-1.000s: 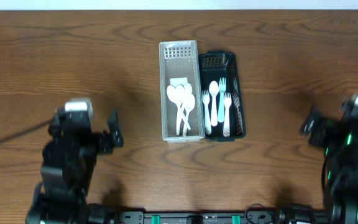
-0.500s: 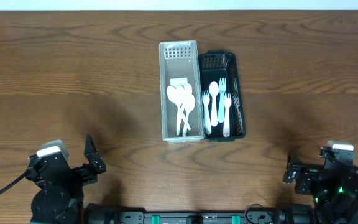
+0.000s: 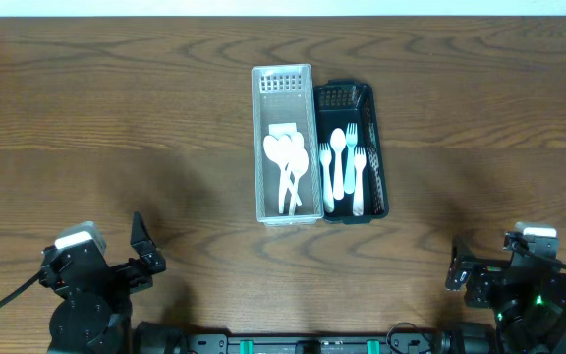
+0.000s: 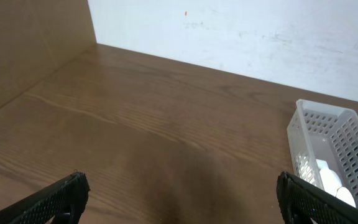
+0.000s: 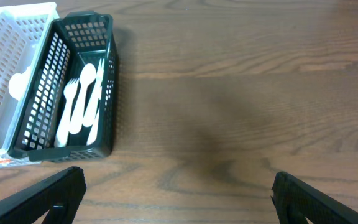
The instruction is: Pack container
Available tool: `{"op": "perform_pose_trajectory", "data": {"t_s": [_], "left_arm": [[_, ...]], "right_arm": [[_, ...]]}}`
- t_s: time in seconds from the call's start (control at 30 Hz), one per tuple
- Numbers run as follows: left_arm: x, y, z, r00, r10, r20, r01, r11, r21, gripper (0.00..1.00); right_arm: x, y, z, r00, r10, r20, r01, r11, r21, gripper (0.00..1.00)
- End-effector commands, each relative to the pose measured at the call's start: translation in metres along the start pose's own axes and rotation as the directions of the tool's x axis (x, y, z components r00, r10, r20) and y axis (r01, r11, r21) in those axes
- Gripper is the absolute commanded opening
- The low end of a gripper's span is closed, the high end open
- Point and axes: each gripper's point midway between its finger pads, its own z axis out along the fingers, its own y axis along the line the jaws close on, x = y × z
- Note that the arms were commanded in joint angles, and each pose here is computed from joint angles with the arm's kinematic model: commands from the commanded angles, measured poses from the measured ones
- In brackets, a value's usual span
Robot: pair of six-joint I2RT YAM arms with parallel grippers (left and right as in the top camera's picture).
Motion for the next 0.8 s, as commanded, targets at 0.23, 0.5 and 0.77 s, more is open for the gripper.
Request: {"op": "perform_pose_trajectory", "data": {"t_s": [0.23, 0.5, 0.77], "left_arm": [[0.000, 0.003, -0.001, 1.000, -0.016, 0.005, 0.016, 1.000, -0.012, 0.98], [0.000, 0.003, -0.001, 1.000, -0.016, 0.005, 0.016, 1.000, -0.012, 0.98], [0.000, 0.003, -0.001, 1.000, -0.016, 0.005, 0.016, 1.000, -0.012, 0.98]], "right_arm": [[0.002, 0.003, 0.001, 1.000, -0.018, -0.006, 0.018, 1.000, -0.018, 0.99], [0.006, -0.006, 0.001, 1.000, 0.010, -0.023, -0.010, 0.999, 0.036, 0.99], [0.002, 0.012, 0.020, 0.990, 0.004, 0.139, 0.007, 0.997, -0.079, 0.99]]}}
